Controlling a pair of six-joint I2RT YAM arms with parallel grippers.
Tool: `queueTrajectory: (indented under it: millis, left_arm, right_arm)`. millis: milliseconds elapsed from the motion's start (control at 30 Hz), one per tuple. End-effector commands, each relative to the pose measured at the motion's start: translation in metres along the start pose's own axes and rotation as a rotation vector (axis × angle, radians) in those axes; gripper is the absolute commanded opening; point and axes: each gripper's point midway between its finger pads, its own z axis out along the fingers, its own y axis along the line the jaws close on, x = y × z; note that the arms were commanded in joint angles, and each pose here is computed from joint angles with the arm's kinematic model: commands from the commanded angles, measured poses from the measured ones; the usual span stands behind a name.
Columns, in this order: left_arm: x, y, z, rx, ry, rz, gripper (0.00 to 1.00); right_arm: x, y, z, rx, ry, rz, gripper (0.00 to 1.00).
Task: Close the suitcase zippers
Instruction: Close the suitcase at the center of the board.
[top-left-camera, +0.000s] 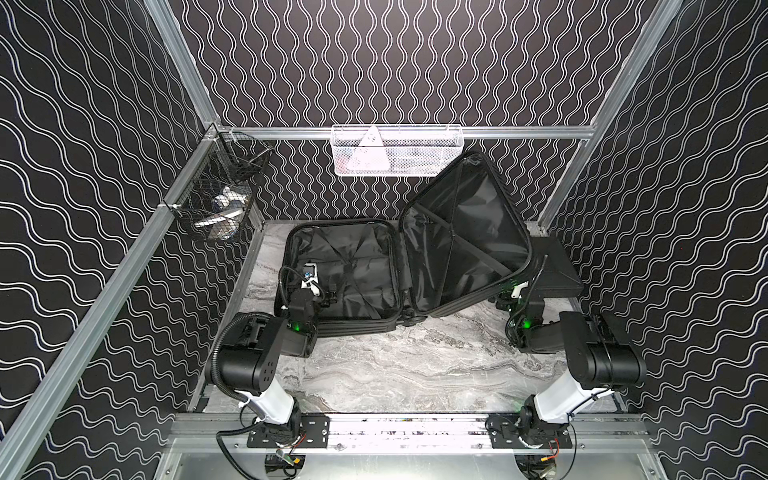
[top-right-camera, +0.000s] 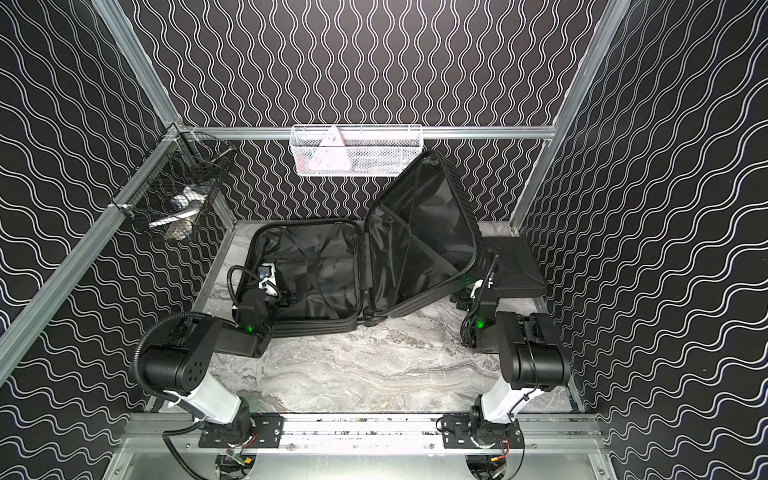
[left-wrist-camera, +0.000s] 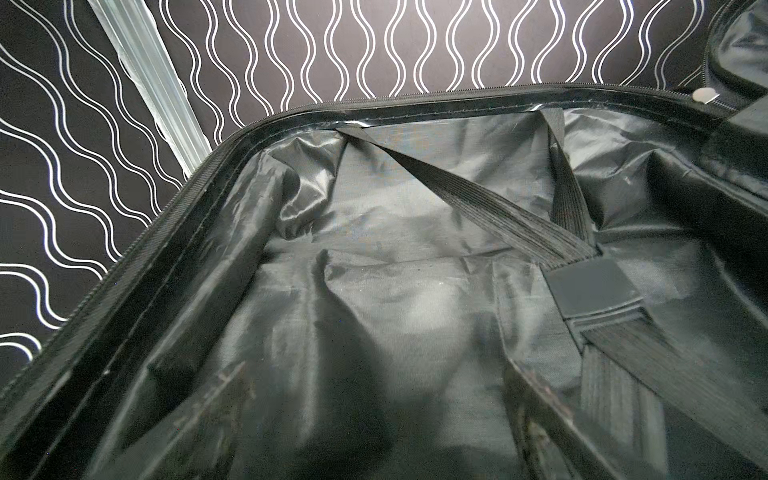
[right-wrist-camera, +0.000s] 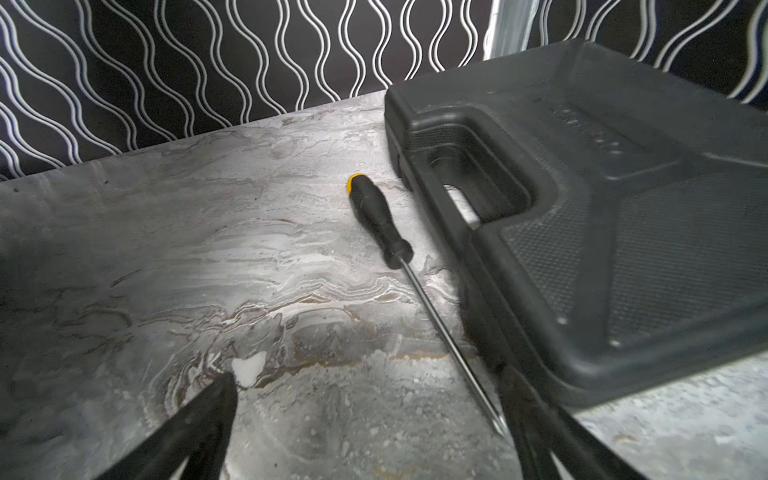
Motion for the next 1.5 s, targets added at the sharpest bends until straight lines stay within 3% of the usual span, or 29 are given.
queueTrajectory:
  millis: [0,167,333,500,600,800,833,933,1067,1167,1333,1467]
  left_arm:
    - [0.017,0.012,-0.007,-0.065,0.085,0.002,0.99]
    - [-0.017,0.036,-0.027,-0.192,0.073,-0.067,0.99]
    - [-0.046,0.053,-0.048,-0.277,0.17,-0.176,0.99]
    - [-0.049,0.09,-0.048,-0.301,0.283,-0.354,0.99]
    - [-0.046,0.092,-0.034,-0.274,0.354,-0.351,0.97]
    - [-0.022,0.09,0.003,-0.11,0.532,-0.466,0.72]
    - [-0.019,0.094,0.006,-0.128,0.563,-0.462,0.67]
    - [-0.014,0.103,0.011,-0.168,0.609,-0.424,0.65]
    - [0.001,0.108,0.013,-0.2,0.671,-0.421,0.51]
    - [0.005,0.111,0.013,-0.221,0.689,-0.42,0.4]
    - [-0.002,0.117,0.01,-0.258,0.68,-0.404,0.09]
    - [-0.028,0.122,0.001,-0.278,0.637,-0.37,0.04]
  right_arm:
    - [-0.02,-0.012,-0.009,0.079,-0.034,0.037,1.0]
    - [-0.043,-0.021,-0.026,0.143,-0.03,0.085,1.0]
    - [-0.044,-0.026,-0.034,0.172,0.008,0.103,1.0]
    - [-0.042,-0.032,-0.043,0.202,0.028,0.111,1.0]
    - [-0.044,-0.031,-0.047,0.195,0.031,0.118,1.0]
    - [-0.05,-0.024,-0.057,0.16,0.069,0.124,1.0]
    - [-0.051,-0.024,-0.058,0.155,0.069,0.124,1.0]
    - [-0.057,-0.02,-0.062,0.133,0.055,0.127,1.0]
    - [-0.063,-0.02,-0.066,0.137,0.063,0.128,1.0]
    - [-0.07,-0.026,-0.07,0.179,0.069,0.12,1.0]
    - [-0.092,-0.053,-0.089,0.353,0.044,0.121,1.0]
    - [-0.124,-0.067,-0.107,0.447,-0.005,0.104,1.0]
